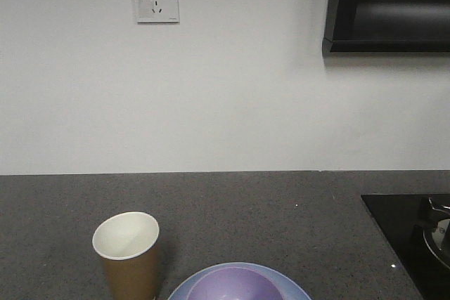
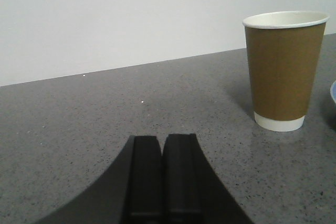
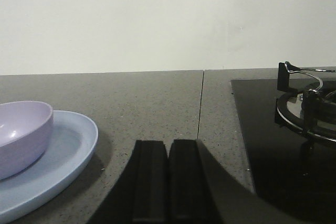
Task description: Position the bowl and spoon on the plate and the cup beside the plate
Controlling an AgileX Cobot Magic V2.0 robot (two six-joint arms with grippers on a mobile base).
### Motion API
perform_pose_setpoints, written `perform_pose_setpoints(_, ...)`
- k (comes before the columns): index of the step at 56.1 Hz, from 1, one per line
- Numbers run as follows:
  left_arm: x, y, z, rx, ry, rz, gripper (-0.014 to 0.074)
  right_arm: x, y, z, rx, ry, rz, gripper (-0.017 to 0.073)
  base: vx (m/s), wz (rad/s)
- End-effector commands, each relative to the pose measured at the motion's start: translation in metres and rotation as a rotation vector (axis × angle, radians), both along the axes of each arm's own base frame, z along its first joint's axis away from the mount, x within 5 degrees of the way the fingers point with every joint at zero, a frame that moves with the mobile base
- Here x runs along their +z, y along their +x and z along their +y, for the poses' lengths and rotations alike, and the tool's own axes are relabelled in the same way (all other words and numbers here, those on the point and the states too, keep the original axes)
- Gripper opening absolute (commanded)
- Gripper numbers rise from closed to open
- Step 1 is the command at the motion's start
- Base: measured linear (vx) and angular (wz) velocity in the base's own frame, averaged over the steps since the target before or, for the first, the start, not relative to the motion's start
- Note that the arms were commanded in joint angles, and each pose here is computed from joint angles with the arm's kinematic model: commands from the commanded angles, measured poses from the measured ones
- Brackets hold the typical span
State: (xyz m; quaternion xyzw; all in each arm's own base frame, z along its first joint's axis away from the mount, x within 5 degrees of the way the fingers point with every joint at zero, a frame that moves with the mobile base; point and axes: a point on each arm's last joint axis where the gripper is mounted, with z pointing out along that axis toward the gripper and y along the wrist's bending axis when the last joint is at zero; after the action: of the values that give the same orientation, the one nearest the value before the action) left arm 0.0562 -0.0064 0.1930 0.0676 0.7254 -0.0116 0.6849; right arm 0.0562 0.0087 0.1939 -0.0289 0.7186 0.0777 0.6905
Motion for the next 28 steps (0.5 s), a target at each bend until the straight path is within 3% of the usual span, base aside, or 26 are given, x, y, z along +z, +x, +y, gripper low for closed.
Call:
perform_pose_setpoints(1, 0.0175, -0.0025, 0.0005, 0.003, -0.035, -0.125, -0.0006, 0.007, -0.0004, -0.0005, -0.008, 0.008, -0.088, -0.0008, 0.0, 0.0)
perform_pose_setpoints(28, 0.0174, -0.0025, 0.0005, 0.003, -0.035, -0.124, -0.0006, 0.0069, -0.0004, -0.0005, -0.008, 0.008, -0.087, -0.0008, 0.0, 0.0)
